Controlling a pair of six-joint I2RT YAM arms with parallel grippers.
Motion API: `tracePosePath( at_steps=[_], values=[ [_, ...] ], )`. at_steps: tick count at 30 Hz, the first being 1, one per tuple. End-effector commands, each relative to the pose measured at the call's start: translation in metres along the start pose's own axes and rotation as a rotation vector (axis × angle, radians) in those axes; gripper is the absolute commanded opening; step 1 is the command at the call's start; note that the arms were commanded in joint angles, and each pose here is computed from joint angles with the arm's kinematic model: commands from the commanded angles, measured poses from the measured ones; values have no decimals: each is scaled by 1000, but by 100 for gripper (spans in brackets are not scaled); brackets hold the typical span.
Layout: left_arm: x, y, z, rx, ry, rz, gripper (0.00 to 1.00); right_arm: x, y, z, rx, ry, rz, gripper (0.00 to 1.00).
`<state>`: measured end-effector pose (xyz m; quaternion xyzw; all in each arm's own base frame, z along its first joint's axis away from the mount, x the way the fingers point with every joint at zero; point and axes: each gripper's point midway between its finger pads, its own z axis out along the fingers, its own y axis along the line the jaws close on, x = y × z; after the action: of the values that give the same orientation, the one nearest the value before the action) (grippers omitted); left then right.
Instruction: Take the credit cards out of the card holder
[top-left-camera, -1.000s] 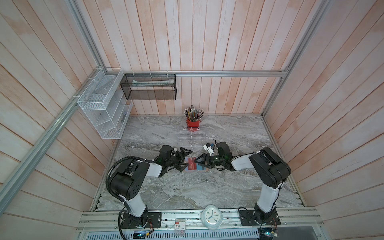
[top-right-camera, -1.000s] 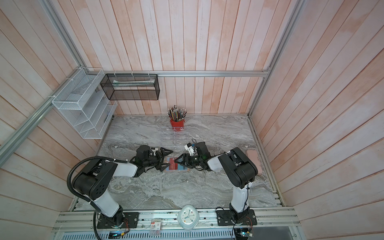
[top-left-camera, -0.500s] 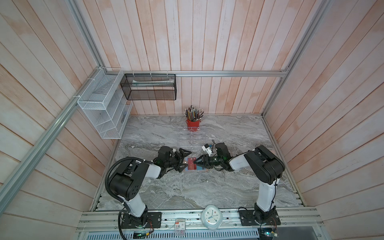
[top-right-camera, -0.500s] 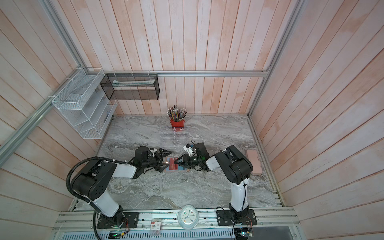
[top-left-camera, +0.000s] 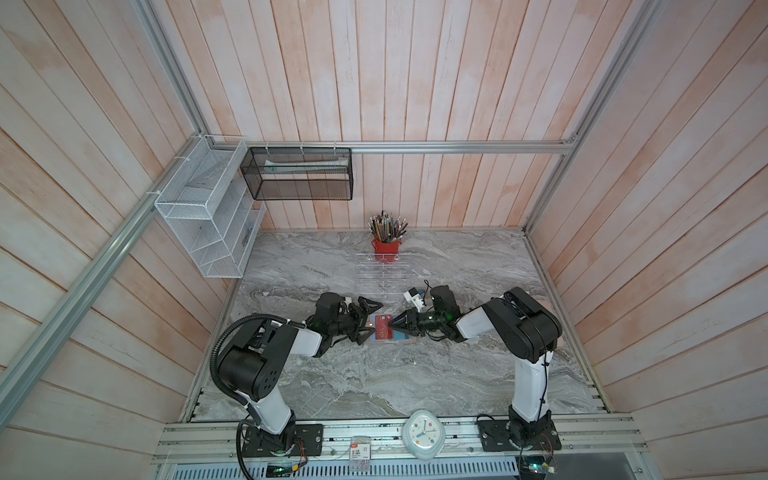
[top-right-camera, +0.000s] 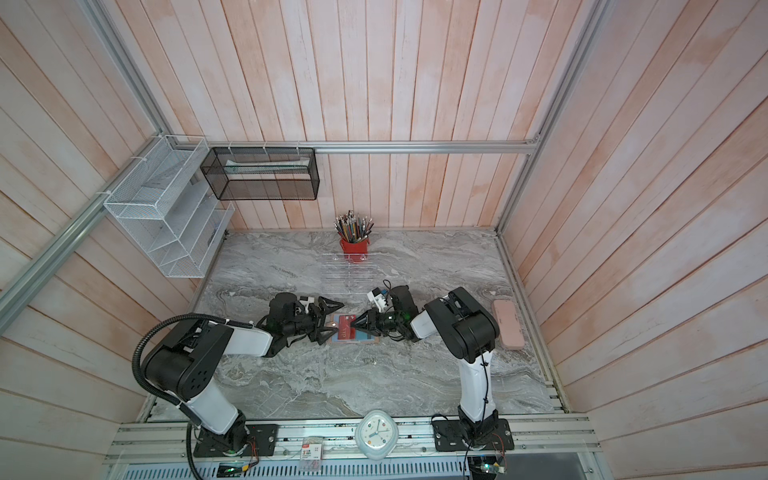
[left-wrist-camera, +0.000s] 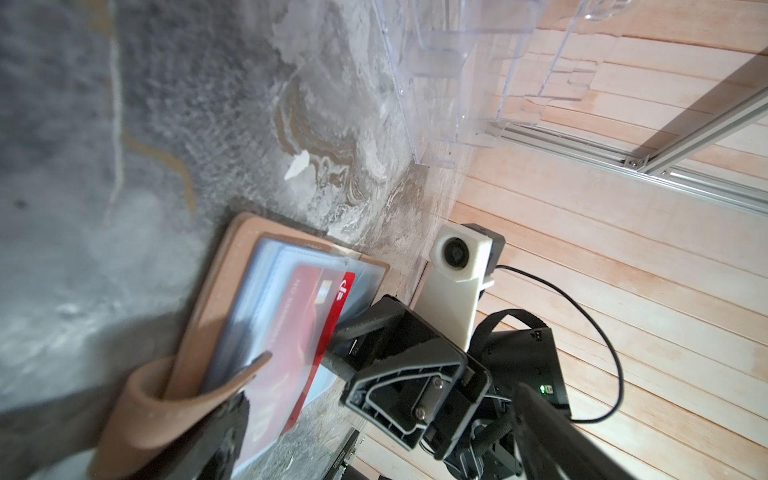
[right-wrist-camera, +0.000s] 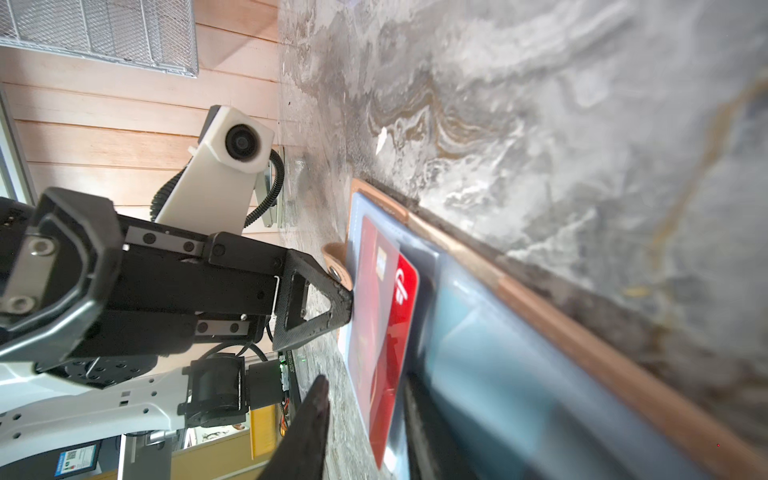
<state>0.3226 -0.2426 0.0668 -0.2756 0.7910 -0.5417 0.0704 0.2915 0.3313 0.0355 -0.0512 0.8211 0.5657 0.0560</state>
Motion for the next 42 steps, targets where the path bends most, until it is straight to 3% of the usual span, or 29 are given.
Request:
tracePosePath(
  at_steps=[1, 23, 42],
  values=[
    [-2, 37, -3, -102, -21, -52, 100, 0, -14, 0, 10, -3, 24, 28],
    [-4, 41, -2, -110, -23, -60, 100, 4, -22, 11, 17, 24, 43, 17],
    [-6, 43, -6, -108, -28, -62, 100, 18, -40, 1, 147, -9, 110, 20]
  ],
)
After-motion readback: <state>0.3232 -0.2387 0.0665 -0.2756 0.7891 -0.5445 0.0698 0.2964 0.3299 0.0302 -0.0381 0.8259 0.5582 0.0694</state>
